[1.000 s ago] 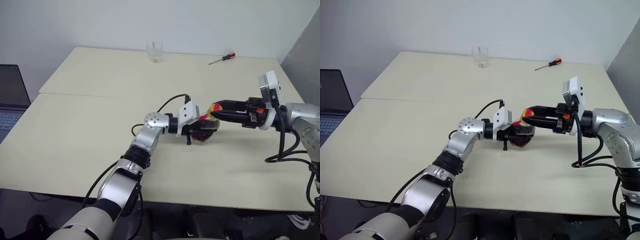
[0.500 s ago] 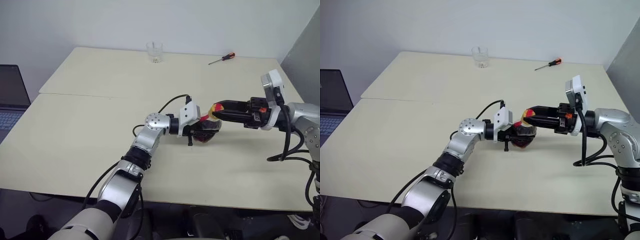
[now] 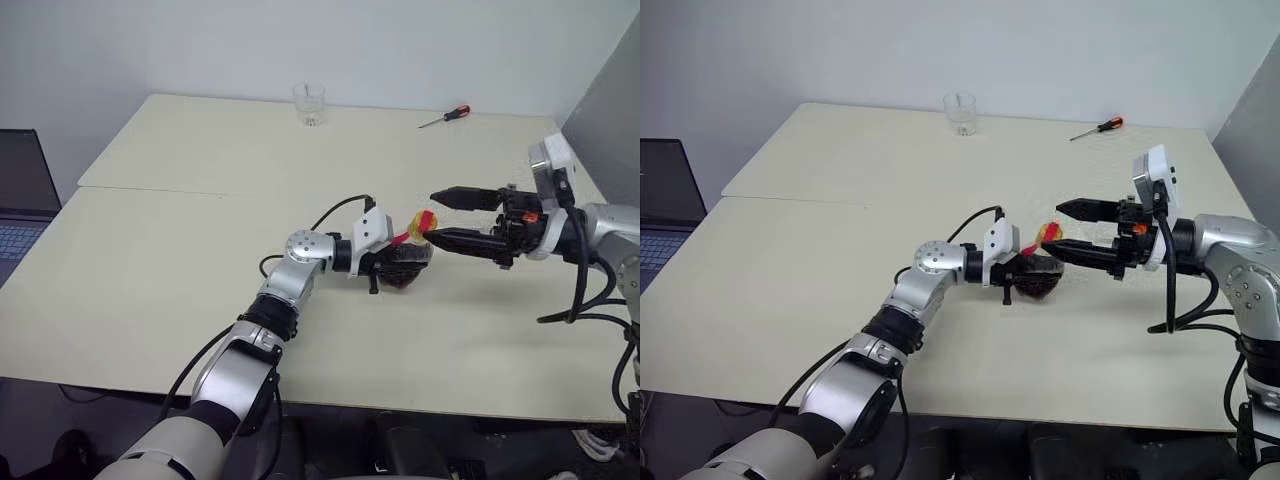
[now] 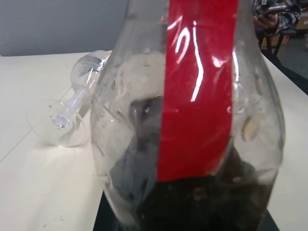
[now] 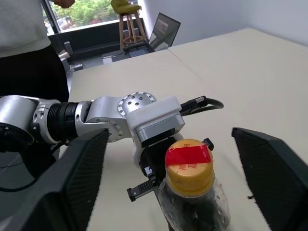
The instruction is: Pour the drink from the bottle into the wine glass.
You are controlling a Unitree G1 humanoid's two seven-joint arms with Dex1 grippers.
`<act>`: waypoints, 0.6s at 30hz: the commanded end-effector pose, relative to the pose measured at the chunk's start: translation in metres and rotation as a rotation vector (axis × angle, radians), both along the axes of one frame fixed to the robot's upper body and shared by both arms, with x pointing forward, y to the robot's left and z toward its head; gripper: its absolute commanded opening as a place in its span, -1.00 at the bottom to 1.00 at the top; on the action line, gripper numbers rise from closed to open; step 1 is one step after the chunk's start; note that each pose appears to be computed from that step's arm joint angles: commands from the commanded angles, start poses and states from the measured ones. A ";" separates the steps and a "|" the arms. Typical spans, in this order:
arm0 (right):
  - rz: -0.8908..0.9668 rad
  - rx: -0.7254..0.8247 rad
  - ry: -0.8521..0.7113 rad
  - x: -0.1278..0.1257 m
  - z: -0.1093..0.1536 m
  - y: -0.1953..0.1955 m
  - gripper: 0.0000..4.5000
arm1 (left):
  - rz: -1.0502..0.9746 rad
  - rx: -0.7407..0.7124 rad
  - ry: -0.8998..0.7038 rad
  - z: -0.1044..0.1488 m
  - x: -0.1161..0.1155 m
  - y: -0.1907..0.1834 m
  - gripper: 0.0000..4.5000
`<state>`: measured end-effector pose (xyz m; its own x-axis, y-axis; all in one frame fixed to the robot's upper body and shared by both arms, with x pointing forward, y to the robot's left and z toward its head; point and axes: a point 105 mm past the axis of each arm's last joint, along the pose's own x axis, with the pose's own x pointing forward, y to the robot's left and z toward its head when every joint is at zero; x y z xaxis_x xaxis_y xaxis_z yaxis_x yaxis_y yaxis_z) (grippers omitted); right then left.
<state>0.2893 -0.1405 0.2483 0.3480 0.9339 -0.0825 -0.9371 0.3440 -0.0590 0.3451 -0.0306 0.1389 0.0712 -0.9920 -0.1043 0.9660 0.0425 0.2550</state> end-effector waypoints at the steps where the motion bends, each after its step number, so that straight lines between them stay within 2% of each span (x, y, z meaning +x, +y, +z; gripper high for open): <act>1: -0.018 -0.001 -0.059 -0.006 0.014 -0.002 1.00 | -0.013 -0.030 -0.052 0.016 0.000 -0.005 -0.64; 5: -0.133 0.009 -0.092 -0.001 0.023 -0.013 1.00 | -0.009 -0.031 -0.052 0.016 0.001 -0.005 -0.64; 7: -0.161 -0.001 -0.120 -0.007 0.029 -0.012 1.00 | 0.000 -0.032 -0.053 0.016 0.002 -0.005 -0.64; 10: -0.312 -0.012 -0.160 -0.004 0.035 -0.010 1.00 | 0.026 -0.031 -0.053 0.015 0.006 -0.002 -0.64; 15: -0.465 -0.038 -0.125 -0.005 0.021 0.012 1.00 | 0.049 -0.034 -0.056 0.016 0.011 0.000 -0.64; 18: -0.617 0.053 -0.113 -0.001 0.027 0.017 1.00 | 0.061 -0.034 -0.057 0.018 0.016 0.002 -0.64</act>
